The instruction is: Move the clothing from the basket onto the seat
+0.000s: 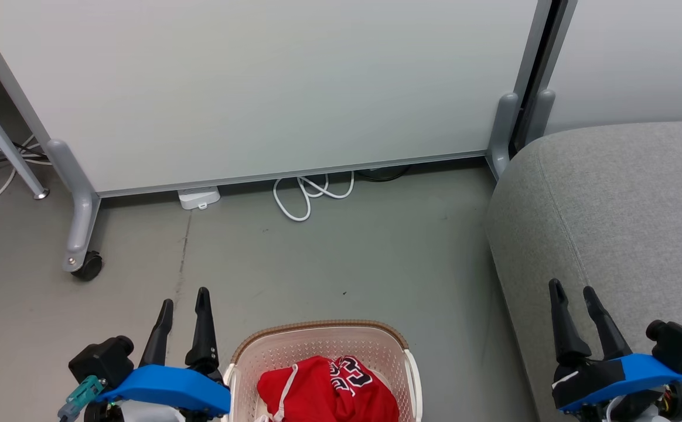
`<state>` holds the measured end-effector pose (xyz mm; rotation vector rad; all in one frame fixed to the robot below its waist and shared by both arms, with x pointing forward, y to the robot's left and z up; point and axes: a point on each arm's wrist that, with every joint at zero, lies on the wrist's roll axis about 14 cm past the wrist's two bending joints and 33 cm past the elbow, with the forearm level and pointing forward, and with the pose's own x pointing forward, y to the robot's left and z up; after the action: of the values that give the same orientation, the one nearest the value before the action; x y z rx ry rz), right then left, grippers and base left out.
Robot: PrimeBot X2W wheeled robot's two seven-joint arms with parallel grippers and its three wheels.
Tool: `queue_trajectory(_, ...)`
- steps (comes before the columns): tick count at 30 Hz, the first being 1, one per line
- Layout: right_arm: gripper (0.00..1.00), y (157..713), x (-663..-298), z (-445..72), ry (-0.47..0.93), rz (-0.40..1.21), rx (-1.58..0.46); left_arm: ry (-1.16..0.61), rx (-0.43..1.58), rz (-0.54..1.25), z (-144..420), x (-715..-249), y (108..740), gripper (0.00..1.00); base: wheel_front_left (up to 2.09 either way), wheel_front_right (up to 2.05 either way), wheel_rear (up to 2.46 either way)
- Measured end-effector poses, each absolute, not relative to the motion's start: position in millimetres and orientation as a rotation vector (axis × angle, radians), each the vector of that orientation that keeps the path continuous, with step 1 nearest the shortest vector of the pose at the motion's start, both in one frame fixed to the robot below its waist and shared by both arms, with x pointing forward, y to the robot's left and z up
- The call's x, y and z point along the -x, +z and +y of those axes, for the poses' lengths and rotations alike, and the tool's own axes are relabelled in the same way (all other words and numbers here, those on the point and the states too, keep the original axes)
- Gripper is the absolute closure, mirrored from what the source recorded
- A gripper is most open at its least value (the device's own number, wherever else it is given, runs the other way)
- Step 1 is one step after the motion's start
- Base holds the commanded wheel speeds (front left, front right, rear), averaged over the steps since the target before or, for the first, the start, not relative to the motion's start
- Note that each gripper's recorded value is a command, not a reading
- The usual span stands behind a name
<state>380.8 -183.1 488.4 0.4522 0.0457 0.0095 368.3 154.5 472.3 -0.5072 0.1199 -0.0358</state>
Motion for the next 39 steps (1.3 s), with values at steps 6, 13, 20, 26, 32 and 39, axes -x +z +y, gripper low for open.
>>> queue_trajectory(6, 0.0, 488.4, -381.2, -183.0, 0.015, 0.044, -0.391, -0.042, 0.466, 0.112, 154.4, -366.8, 471.5, 0.0, 0.0, 0.0, 0.0)
queue_trajectory(13, 0.0, 487.3, -381.4, -181.7, 0.025, 0.045, -0.318, -0.043, 0.407, 0.097, 156.0, -365.6, 472.6, 0.0, 0.0, 0.0, 0.0)
queue_trajectory(20, 0.0, 484.9, -381.0, -178.4, 0.04, 0.053, -0.258, -0.059, 0.344, 0.086, 154.2, -364.8, 472.8, 0.0, 0.0, 0.0, 0.0)
queue_trajectory(26, 0.0, 485.1, -381.0, -177.1, 0.051, 0.049, -0.197, -0.073, 0.297, 0.065, 151.8, -365.9, 476.5, 0.0, 0.0, 0.0, 0.0)
queue_trajectory(32, 0.0, 485.8, -381.3, -176.7, 0.059, 0.043, -0.139, -0.08, 0.261, 0.055, 150.4, -365.3, 477.5, 0.0, 0.0, 0.0, 0.0)
queue_trajectory(39, 0.0, 485.5, -381.5, -174.9, 0.072, 0.041, -0.077, -0.085, 0.22, 0.043, 149.3, -364.6, 478.0, 0.0, 0.0, 0.0, 0.0)
